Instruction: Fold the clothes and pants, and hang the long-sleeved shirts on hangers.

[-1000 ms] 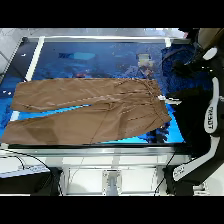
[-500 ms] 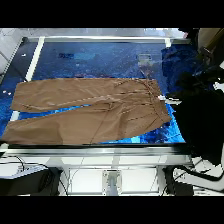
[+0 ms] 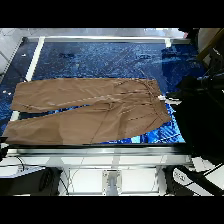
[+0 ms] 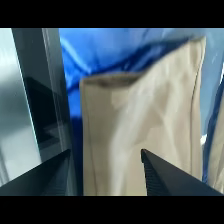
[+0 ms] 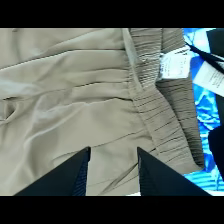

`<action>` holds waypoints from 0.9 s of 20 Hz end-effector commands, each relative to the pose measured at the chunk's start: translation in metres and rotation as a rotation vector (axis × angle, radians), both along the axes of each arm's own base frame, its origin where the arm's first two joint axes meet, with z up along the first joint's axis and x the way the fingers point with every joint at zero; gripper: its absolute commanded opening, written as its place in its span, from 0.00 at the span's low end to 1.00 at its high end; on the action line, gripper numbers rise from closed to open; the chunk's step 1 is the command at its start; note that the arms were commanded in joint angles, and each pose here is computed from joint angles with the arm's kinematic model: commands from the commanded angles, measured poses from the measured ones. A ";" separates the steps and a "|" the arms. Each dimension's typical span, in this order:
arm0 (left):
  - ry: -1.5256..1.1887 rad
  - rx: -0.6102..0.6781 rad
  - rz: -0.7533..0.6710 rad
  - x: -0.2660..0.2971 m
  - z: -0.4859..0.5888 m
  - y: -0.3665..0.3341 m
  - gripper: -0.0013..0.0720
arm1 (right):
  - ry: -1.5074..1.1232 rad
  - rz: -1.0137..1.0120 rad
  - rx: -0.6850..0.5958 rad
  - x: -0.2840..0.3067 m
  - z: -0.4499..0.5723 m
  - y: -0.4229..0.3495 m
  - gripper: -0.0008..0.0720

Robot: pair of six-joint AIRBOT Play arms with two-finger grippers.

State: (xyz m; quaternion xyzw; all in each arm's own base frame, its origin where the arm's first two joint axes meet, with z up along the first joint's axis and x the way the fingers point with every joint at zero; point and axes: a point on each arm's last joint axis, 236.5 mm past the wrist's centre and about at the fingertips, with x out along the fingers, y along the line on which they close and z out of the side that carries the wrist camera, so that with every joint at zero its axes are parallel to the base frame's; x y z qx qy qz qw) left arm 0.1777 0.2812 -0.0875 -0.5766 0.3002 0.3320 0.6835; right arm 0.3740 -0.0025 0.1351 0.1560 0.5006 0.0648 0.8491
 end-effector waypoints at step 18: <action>-0.078 -0.036 -0.009 0.026 0.003 0.006 0.03 | 0.037 -0.299 0.100 -0.091 -0.052 -0.016 0.62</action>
